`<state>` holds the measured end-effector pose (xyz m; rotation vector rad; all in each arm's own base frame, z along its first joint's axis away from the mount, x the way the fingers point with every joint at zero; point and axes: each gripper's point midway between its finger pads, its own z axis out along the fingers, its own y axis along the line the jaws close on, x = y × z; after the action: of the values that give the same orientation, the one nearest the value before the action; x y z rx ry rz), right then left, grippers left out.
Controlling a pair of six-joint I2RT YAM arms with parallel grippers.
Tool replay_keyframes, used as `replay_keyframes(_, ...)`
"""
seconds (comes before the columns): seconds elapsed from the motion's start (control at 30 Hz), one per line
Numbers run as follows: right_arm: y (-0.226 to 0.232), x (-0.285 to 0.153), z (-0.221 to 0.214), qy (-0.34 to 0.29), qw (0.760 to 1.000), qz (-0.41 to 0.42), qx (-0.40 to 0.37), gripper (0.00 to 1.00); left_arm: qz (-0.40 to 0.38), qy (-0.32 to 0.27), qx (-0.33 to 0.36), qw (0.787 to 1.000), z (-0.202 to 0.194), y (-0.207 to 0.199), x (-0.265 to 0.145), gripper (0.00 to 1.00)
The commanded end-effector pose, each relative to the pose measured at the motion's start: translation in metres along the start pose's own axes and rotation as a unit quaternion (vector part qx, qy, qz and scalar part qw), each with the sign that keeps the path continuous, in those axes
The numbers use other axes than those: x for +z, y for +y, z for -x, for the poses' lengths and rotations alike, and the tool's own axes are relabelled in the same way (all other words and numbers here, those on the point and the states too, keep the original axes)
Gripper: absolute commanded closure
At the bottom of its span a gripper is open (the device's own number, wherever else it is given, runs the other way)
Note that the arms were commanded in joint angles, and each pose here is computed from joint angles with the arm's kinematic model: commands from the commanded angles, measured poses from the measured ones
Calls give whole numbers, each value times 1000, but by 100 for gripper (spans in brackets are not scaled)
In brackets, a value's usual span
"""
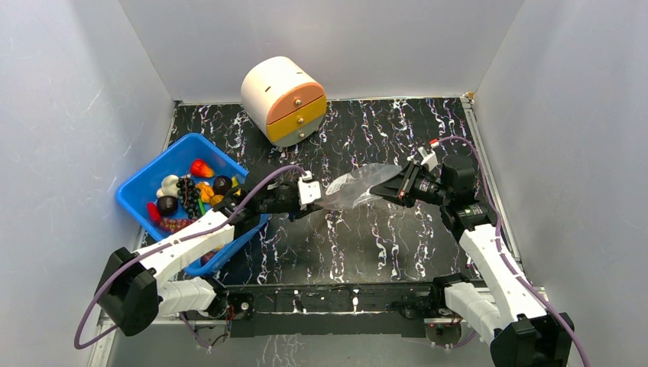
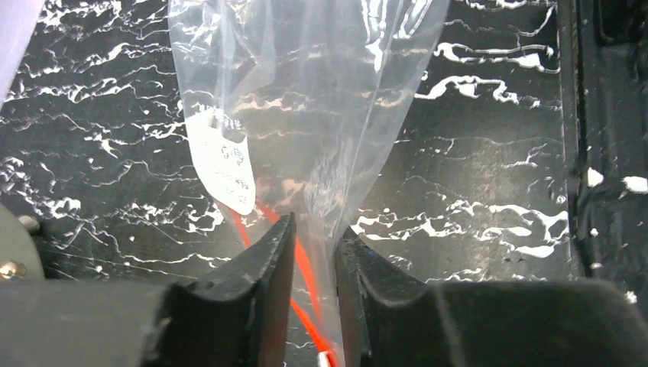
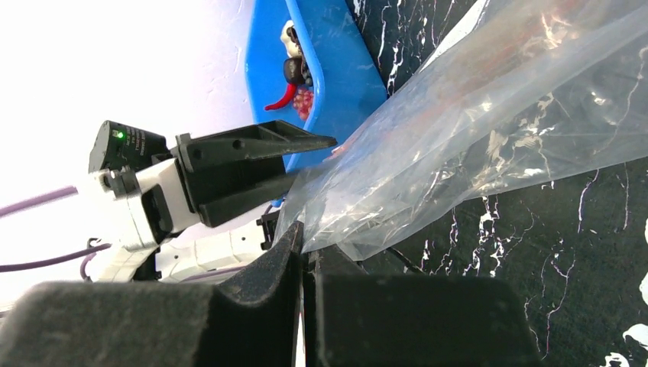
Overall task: Place the food in the zip-top bag and seal the zipper
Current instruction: Pick up the zipper food storage bag at the center of the board.
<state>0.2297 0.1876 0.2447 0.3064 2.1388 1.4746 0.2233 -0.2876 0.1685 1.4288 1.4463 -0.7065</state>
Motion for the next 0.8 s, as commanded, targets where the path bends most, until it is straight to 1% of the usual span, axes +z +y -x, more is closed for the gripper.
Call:
replay_keyframes(0.0, 30, -8, 10, -16, 999, 30, -38, 100, 12, -13, 42, 999, 11, 5, -4, 93)
replay_keyframes(0.03, 34, -9, 13, -19, 999, 28, -41, 100, 13, -8, 45, 999, 9, 5, -5, 100)
replay_keyframes(0.1, 38, -11, 19, -31, 998, 16, -43, 99, 19, 2, 47, 999, 5, 6, -8, 100)
replay_keyframes(0.17, 41, -13, 25, -44, 998, 4, -38, 93, 21, 13, 50, 998, -2, 4, -10, 100)
replay_keyframes(0.2, 41, -14, 28, -49, 998, -3, -34, 91, 23, 19, 51, 998, -6, 4, -11, 100)
replay_keyframes(0.27, 41, -15, 32, -57, 998, -15, -23, 90, 23, 25, 51, 998, -12, 1, -12, 100)
replay_keyframes(0.4, 55, -17, 34, -61, 998, 5, -7, 89, 31, 24, 55, 998, -15, 2, -13, 100)
replay_keyframes(0.43, 58, -18, 36, -65, 998, 8, -8, 90, 33, 24, 55, 998, -15, 2, -14, 100)
replay_keyframes(0.5, 60, -18, 40, -76, 997, 7, -10, 98, 42, 21, 49, 998, -12, 6, -13, 100)
replay_keyframes(0.53, 60, -19, 43, -84, 996, 5, -16, 99, 48, 18, 40, 998, -8, 9, -12, 100)
replay_keyframes(0.57, 60, -20, 46, -94, 995, 3, -27, 97, 54, 13, 25, 998, -2, 13, -12, 100)
replay_keyframes(0.6, 60, -20, 48, -103, 994, 4, -48, 91, 58, 4, 5, 998, 7, 16, -12, 100)
replay_keyframes(0.67, 56, -24, 55, -128, 988, -8, -90, 70, 62, -24, -44, 997, 28, 19, -11, 100)
replay_keyframes(0.7, 54, -27, 59, -142, 984, -17, -107, 64, 63, -43, -69, 995, 41, 21, -10, 100)
replay_keyframes(0.77, 54, -34, 66, -172, 974, -28, -146, 57, 67, -76, -124, 987, 62, 25, -11, 100)
